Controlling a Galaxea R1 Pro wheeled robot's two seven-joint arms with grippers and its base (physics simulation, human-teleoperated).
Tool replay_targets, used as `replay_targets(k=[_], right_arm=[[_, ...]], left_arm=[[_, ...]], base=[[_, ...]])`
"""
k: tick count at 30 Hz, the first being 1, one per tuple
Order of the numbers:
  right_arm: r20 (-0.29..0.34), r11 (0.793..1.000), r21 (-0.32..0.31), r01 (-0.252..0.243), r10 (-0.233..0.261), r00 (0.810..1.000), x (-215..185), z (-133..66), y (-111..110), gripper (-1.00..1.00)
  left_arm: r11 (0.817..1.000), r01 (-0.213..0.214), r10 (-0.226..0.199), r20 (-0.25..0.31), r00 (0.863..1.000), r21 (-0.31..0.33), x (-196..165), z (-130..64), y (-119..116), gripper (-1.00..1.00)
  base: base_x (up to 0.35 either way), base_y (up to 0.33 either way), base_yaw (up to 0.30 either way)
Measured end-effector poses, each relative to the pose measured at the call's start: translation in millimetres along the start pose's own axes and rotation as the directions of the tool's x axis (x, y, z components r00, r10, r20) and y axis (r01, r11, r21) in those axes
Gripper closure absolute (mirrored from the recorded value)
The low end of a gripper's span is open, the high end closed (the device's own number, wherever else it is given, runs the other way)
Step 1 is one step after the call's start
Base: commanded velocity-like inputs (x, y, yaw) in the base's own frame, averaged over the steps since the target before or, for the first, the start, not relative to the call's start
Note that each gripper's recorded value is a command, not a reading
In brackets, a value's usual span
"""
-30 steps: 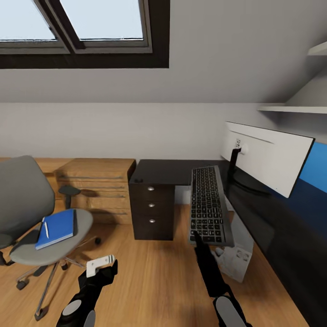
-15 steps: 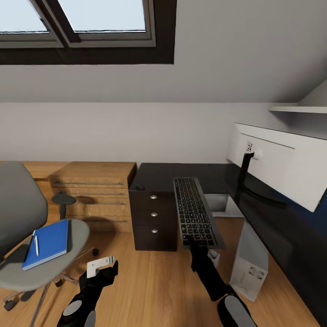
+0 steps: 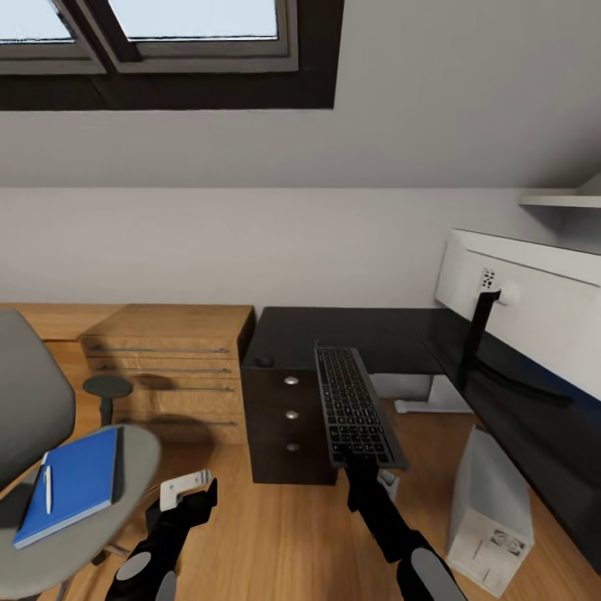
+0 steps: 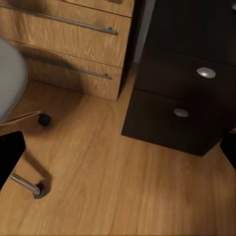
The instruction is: In the bedroom, organize the workspace by keeping the computer under the desk, ensuring the monitor is on the desk, placing the keyboard on the desk next to the monitor, placing the mouse on the desk next to the keyboard, moving the folder from the swivel chair onto the desk next to the mouse, stacking the notebook on top of the folder with the pen on top of the notebook, and positioning the swivel chair next to the desk.
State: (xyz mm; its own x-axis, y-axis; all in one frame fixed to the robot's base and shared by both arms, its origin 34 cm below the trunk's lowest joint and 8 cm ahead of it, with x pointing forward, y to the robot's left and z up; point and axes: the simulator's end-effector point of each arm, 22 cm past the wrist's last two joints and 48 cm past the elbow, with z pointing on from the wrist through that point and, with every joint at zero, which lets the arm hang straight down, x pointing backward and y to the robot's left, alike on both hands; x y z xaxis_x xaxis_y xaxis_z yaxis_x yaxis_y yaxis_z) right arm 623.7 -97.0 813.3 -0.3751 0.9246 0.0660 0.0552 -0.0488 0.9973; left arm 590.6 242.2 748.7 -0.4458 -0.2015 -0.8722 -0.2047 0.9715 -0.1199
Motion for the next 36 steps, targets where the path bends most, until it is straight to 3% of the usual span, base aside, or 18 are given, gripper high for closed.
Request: replay_targets(k=[7,20,36], right_arm=[[0.007,1.0,0.018,-0.002,0.002,1.0,0,-0.4,-9,1.0],[0.008,1.0,0.019,-0.004,0.003,1.0,-1,-0.4,-9,1.0],[0.008,1.0,0.026,-0.005,0.005,1.0,-1,-0.8,-12,1.0]], left_arm=[[0.999,-0.019,0.019,-0.015,1.0,0.03,8,-0.7,-16,-1.0],[0.999,-0.022,0.022,-0.016,1.0,0.031,9,-0.8,-16,-1.0],[0.999,-0.023,0.023,-0.015,1.0,0.03,9,-0.7,-16,-1.0]], base=[[0.328,0.128,0.0],[0.328,0.123,0.0],[0.328,-0.027,0.0]])
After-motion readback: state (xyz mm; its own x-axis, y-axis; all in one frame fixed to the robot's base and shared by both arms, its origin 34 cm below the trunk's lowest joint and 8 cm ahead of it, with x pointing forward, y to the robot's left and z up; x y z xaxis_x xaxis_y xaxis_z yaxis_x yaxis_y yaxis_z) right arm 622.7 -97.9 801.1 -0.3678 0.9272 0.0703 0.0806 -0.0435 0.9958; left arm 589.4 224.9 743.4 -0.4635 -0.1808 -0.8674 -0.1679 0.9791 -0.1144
